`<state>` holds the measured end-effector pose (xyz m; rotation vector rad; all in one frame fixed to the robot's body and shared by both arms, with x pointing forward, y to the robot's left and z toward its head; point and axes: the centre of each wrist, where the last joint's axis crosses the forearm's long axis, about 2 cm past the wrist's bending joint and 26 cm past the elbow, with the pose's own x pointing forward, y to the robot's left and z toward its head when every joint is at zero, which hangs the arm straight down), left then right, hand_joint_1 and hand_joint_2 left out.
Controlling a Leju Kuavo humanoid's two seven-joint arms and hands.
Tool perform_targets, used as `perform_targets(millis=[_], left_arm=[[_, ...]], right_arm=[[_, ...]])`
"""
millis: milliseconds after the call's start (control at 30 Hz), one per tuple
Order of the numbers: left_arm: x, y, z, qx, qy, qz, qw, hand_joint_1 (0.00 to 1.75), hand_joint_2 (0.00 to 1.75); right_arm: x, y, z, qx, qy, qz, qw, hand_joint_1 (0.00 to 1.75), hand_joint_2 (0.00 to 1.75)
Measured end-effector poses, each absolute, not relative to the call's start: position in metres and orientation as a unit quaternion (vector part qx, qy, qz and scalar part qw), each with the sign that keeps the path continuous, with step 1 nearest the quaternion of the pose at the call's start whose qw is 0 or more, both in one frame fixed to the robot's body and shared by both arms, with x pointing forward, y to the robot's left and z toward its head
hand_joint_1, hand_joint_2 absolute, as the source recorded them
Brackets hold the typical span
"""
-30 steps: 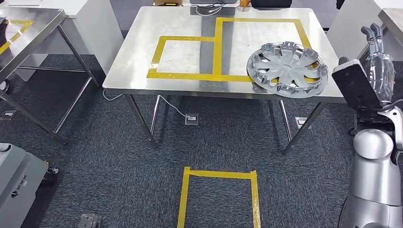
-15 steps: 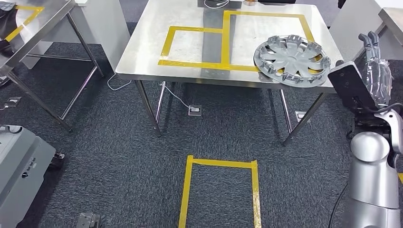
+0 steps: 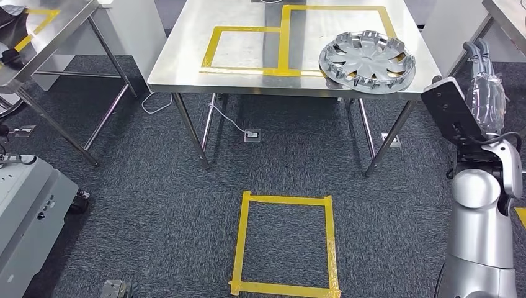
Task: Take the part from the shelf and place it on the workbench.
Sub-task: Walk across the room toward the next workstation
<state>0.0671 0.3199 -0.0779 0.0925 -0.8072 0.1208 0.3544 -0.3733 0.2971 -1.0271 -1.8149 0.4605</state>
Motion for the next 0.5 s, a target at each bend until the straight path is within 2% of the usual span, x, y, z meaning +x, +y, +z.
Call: perform_targets(millis=[433, 500], left_arm=[[0.0737, 0.323, -0.0766, 0.048, -0.412, 0.051, 0.909, 0.0, 0.0], [0.0735, 0.3227, -0.0767, 0.047, -0.411, 0.051, 0.909, 0.0, 0.87]], right_arm=[[0.3526, -0.3736, 0.2952, -0.431, -0.74, 0.194, 0.478, 0.0, 0.0], [0.3519, -0.374, 0.2932, -0.432, -0.738, 0.194, 0.48, 0.0, 0.0]])
